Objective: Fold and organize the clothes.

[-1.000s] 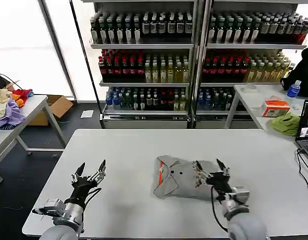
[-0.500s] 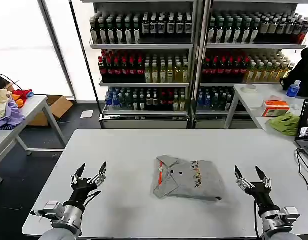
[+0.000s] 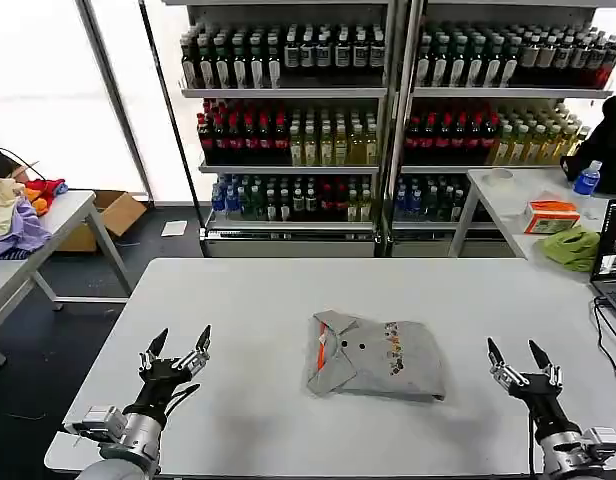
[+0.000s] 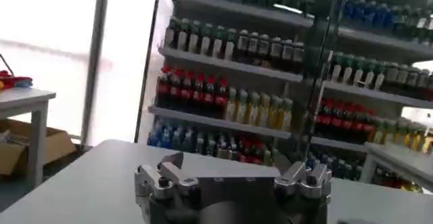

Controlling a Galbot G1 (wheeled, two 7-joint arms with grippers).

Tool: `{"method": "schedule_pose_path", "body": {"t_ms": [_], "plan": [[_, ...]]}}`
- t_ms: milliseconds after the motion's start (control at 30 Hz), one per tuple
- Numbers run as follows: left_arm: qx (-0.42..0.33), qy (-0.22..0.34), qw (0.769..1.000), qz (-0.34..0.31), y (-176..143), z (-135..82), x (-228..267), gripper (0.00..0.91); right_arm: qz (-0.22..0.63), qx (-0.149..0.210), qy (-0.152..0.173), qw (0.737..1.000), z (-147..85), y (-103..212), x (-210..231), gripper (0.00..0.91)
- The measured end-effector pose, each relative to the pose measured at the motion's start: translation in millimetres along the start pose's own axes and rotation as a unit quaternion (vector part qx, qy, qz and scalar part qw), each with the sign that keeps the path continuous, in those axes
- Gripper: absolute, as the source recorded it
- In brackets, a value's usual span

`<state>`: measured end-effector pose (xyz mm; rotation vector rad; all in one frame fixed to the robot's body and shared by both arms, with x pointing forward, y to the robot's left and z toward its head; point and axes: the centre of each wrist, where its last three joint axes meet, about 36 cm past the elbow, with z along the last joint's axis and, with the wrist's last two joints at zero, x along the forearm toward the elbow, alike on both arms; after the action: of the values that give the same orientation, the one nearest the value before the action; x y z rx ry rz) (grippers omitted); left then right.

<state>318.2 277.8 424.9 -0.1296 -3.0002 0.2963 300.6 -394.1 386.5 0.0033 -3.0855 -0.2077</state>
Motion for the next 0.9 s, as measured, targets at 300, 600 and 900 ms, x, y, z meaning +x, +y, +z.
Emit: {"method": "schedule_pose_path", "body": {"t_ms": [300,600,900], "plan": [[-0.002,0.0,1.0,0.003,-2.0,-2.9,1.5,0.907,0.0,-0.003,-0.002,1.0,3.3,-2.2,2.3,0.907],[-0.008,-0.001,1.0,0.008,-0.3,-5.8,6.2,0.907,-0.001,-0.001,-0.01,1.0,0.4,-8.1,4.4,0.907],[-0.01,-0.003,1.0,0.011,-0.1,-7.8,9.9,0.907,0.008,-0.002,-0.012,1.0,-0.8,-15.0,10.0,0.907]]}}
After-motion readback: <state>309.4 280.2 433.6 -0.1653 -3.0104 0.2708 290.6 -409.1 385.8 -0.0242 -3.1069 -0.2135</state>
